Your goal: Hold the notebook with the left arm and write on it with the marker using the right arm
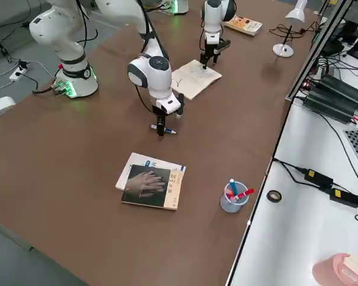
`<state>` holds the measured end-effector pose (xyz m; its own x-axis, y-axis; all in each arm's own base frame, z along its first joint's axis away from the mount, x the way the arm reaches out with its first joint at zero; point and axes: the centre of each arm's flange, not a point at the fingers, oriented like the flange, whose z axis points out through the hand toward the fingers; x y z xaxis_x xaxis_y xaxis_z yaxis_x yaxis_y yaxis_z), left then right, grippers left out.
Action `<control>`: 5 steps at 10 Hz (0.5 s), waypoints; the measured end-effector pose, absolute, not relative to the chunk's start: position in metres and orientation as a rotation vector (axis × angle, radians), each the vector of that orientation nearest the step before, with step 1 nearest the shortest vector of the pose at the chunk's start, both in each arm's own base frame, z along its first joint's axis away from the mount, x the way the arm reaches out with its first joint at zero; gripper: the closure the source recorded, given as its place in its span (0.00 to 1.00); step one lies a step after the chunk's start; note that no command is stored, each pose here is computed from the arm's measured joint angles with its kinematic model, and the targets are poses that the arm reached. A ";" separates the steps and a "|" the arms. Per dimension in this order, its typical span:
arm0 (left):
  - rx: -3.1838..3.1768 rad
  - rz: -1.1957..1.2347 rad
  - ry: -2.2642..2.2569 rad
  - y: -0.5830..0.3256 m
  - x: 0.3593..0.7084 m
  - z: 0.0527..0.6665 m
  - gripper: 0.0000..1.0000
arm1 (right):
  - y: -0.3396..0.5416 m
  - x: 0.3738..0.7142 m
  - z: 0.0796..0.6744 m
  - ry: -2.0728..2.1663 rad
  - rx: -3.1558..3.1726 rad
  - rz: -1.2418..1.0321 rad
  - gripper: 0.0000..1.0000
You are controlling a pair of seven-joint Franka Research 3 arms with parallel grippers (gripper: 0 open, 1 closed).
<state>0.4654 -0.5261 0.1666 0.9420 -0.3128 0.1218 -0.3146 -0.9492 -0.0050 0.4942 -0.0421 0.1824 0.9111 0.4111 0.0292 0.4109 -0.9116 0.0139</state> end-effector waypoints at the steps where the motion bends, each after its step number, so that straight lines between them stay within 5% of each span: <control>1: 3.081 0.190 -0.498 -0.526 0.465 0.167 0.00 | -0.042 0.494 0.182 0.657 3.065 0.050 0.03; 5: 3.081 0.190 -0.498 -0.526 0.465 0.167 0.00 | -0.041 0.494 0.177 0.656 3.062 0.056 0.03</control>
<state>0.4654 -0.5261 0.1666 0.9420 -0.3128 0.1218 -0.3146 -0.9492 -0.0051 0.4936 -0.0413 0.1770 0.9116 0.4096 0.0332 0.4093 -0.9122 0.0170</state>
